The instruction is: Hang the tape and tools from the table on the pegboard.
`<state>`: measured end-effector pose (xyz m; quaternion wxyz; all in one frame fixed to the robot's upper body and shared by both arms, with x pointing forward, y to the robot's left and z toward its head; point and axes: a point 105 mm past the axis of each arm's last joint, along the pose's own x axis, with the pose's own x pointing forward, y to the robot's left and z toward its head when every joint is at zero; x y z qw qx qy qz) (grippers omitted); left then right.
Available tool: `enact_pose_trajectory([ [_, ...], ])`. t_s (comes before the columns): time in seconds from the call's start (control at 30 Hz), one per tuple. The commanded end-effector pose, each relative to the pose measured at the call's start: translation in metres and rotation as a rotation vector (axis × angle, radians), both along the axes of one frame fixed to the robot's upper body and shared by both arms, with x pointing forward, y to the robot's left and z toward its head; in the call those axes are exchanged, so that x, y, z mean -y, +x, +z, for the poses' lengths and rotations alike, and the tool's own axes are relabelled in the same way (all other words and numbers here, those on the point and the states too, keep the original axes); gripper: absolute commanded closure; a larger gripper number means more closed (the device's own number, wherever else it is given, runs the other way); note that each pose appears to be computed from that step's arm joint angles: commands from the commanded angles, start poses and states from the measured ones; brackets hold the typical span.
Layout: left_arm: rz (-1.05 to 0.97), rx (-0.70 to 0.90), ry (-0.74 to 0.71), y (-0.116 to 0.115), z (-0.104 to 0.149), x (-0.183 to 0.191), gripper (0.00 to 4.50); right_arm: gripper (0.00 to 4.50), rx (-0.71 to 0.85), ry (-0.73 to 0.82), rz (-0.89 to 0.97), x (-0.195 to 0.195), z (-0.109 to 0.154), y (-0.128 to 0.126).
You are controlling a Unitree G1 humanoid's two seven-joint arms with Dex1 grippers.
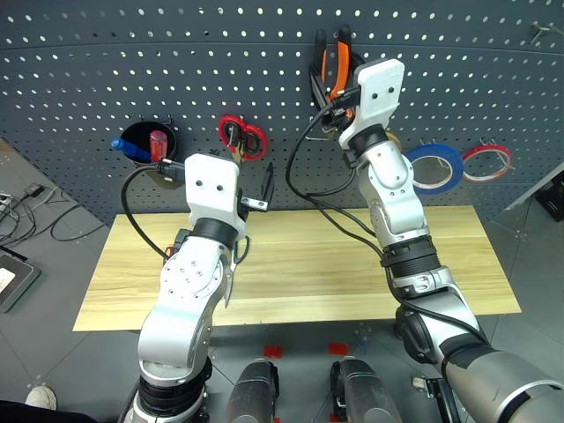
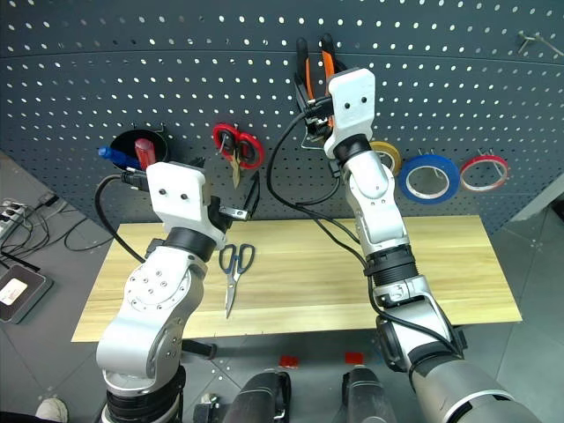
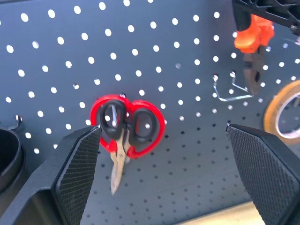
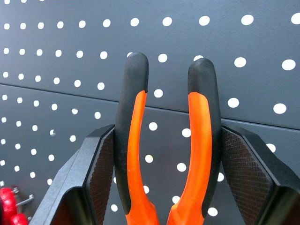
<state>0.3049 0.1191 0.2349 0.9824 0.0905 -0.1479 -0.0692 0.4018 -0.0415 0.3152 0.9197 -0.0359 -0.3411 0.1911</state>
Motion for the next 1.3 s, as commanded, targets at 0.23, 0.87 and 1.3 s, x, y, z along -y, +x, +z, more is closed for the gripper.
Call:
enact_pose_trajectory([
  [0.23, -0.025, 0.065, -0.014, -0.003, 0.012, 0.005, 0.0, 1.47, 0.089, 0.067, 0.008, 0.001, 0.033, -0.01],
  [0.87, -0.031, 0.063, -0.027, -0.005, 0.012, 0.007, 0.0, 1.47, -0.012, 0.042, 0.006, -0.012, -0.004, 0.007],
  [1.3, -0.05, 0.048, -0.034, -0.005, 0.01, 0.009, 0.0, 0.02, -0.015, 0.039, -0.016, -0.002, -0.007, 0.008],
])
